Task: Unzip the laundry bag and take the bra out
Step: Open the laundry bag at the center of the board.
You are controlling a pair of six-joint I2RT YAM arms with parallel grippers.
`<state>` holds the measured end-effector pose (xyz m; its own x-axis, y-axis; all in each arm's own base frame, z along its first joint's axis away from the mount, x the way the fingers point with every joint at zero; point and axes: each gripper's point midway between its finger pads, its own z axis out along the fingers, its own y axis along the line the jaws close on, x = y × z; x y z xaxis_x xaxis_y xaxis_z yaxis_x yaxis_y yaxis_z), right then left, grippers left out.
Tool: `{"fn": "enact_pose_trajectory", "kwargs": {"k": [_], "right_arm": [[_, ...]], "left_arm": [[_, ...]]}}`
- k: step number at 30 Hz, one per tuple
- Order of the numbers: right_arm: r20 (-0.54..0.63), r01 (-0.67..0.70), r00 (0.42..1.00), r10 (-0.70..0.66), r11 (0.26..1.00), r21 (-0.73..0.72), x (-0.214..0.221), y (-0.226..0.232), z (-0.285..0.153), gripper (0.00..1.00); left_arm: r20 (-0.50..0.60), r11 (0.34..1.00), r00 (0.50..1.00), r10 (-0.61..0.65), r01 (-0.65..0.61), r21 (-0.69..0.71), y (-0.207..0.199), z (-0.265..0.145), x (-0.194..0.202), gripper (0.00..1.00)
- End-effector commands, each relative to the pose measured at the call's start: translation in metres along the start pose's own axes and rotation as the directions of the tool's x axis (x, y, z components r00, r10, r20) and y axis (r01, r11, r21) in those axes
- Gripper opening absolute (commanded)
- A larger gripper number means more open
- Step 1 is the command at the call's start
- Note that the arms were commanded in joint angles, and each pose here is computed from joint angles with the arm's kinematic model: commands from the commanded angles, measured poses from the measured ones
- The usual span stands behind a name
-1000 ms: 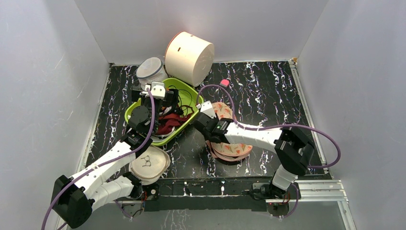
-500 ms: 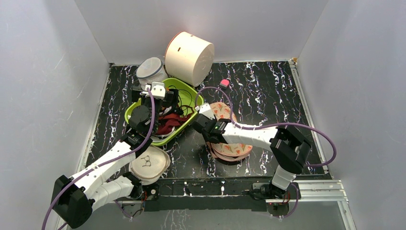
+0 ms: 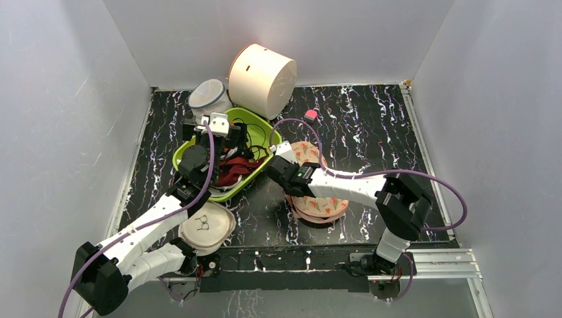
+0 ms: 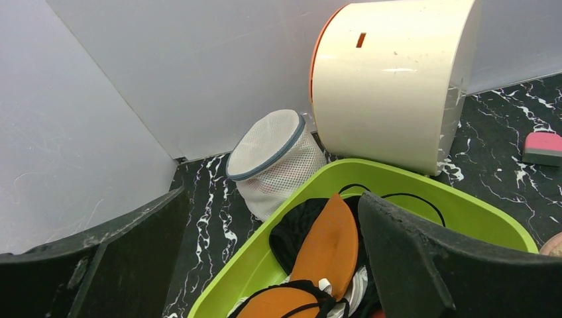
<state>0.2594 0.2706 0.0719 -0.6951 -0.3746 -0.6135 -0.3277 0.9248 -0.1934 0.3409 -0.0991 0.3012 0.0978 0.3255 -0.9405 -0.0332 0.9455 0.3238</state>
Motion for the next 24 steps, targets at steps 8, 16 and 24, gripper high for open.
{"fn": "enact_pose_trajectory", "kwargs": {"k": [8,16,24], "right_arm": [[0.134,-0.14,0.979,0.156,0.983,-0.121,-0.052,-0.011,-0.054,0.0],[0.092,-0.268,0.945,0.314,0.904,-0.333,-0.065,-0.036,-0.068,0.0],[0.003,-0.415,0.888,0.46,0.803,-0.429,-0.064,-0.097,-0.055,0.0]], "left_arm": [[0.03,0.999,0.999,-0.045,0.046,-0.009,0.005,0.005,-0.017,0.98],[0.023,0.998,0.998,-0.055,0.056,-0.006,0.004,0.005,-0.016,0.98],[0.018,0.998,0.998,-0.061,0.061,-0.003,0.003,0.005,-0.015,0.98]]}}
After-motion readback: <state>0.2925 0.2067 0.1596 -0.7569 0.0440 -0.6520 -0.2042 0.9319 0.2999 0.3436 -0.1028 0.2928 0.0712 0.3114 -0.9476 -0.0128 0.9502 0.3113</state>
